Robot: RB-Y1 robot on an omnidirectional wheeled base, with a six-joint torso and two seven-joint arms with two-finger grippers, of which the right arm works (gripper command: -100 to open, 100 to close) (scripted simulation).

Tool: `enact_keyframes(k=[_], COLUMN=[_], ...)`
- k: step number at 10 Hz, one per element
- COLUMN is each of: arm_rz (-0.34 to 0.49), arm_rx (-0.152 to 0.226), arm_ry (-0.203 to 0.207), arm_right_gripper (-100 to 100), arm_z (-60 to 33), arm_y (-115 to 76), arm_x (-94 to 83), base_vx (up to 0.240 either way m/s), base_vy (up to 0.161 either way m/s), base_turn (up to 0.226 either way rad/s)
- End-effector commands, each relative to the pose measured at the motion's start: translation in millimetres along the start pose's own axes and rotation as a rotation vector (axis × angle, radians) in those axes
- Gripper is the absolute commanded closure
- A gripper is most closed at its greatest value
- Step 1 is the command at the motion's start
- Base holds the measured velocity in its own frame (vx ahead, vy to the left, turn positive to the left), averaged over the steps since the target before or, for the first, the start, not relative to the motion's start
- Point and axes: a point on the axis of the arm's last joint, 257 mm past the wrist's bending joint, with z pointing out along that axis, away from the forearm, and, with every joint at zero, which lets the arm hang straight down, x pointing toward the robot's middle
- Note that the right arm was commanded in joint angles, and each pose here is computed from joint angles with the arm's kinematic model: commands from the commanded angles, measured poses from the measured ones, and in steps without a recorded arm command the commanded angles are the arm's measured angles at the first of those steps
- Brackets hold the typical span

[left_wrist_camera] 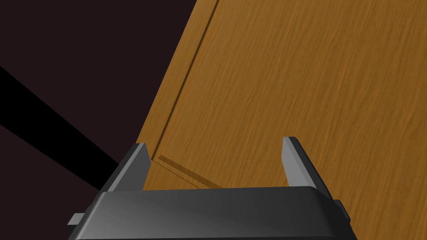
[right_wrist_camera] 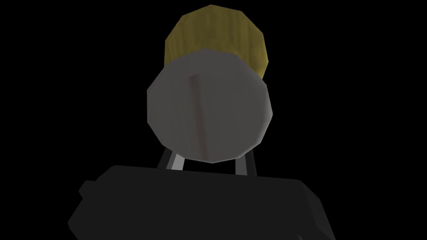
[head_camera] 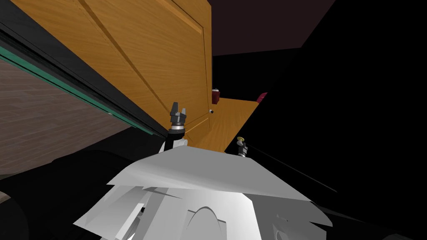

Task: Push the door open

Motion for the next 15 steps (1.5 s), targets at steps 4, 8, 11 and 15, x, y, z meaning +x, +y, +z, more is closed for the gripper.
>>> enact_keyframes(k=[4, 8, 11, 15], arm_rz=[0.159, 0.263, 0.364, 0.466], arm_rx=[-0.028, -0.031, -0.036, -0.042], arm_ry=[-0.017, -0.035, -0.053, -0.071], arm_right_gripper=[100, 100, 100, 100], arm_z=[8.0, 10.0, 11.8, 13.6], arm_y=[9.5, 9.2, 8.8, 8.3], arm_x=[3.0, -0.1, -3.3, -6.4], base_vx=[0.041, 0.042, 0.042, 0.041], base_vy=[-0.004, -0.007, -0.007, -0.001], base_turn=[-0.001, 0.0, -0.006, -0.001])
